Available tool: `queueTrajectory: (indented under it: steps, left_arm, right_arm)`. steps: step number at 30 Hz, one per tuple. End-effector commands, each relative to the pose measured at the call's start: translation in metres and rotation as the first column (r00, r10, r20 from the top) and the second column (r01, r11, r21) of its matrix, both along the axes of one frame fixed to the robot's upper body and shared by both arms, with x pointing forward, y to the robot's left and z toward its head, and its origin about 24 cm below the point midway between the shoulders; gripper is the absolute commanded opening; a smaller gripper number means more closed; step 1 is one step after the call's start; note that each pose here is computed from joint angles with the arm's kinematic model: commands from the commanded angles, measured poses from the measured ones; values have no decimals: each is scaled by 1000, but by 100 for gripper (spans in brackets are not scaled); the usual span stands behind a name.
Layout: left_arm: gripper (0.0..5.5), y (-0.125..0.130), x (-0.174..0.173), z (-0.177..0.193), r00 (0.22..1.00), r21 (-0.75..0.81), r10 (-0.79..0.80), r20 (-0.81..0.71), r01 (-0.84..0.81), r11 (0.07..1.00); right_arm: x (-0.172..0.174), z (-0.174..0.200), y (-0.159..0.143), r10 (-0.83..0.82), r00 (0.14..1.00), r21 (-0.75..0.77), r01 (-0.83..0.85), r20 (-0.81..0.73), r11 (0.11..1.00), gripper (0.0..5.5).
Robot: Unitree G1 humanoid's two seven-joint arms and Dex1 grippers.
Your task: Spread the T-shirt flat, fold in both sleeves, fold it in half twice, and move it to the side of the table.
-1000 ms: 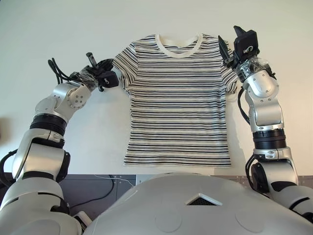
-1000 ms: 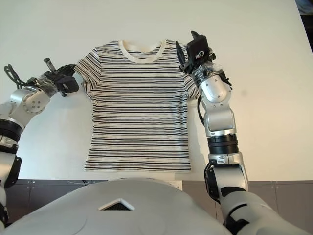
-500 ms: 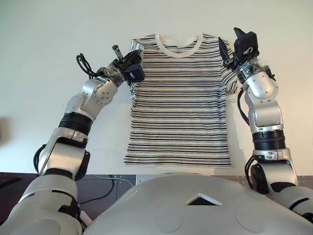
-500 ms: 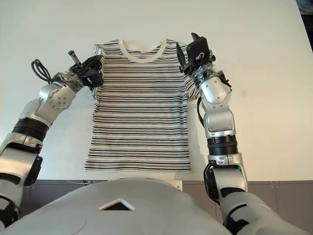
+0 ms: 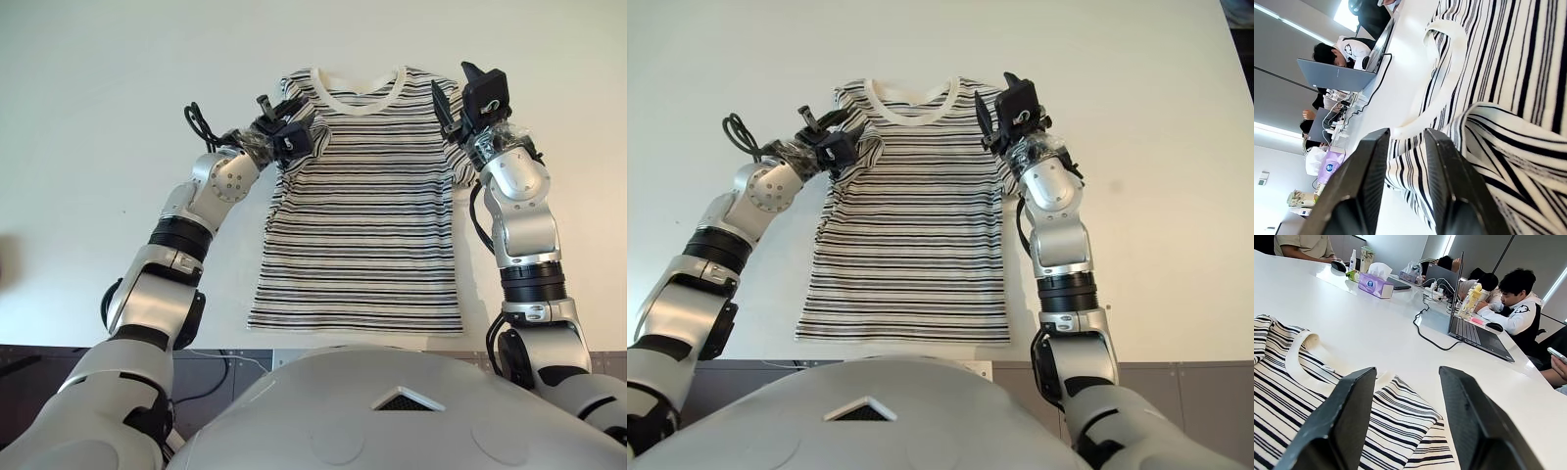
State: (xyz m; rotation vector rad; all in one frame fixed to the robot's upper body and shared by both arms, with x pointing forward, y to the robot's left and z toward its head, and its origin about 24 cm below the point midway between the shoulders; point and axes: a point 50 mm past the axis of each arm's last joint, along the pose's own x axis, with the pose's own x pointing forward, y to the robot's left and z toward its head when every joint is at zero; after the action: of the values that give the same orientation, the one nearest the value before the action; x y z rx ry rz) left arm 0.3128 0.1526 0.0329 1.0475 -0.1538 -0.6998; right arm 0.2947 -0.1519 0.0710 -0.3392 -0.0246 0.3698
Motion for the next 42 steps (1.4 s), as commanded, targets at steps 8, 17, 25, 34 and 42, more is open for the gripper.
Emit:
queueTrajectory:
  steps: [8,17,25,34,42]
  left_arm:
    - [168,62,-9,80,913,-579,408,-30,-349,737]
    - [168,63,-17,49,801,-640,577,-162,-530,557]
    - [168,53,-16,39,817,-613,549,-177,-527,588]
    - [168,45,-14,34,831,-605,524,-187,-518,605]
    - [172,46,-14,31,828,-606,529,-189,-522,600]
  right_arm:
    - [-16,8,-109,-53,996,-658,86,70,748,235]
    - [-25,-60,-125,154,973,-940,-209,-172,268,235]
    - [-2,-57,-108,298,941,-945,-234,-161,228,235]
    - [2,-57,-102,375,911,-939,-268,-174,215,235]
    - [3,-55,-100,417,895,-945,-260,-158,199,107]
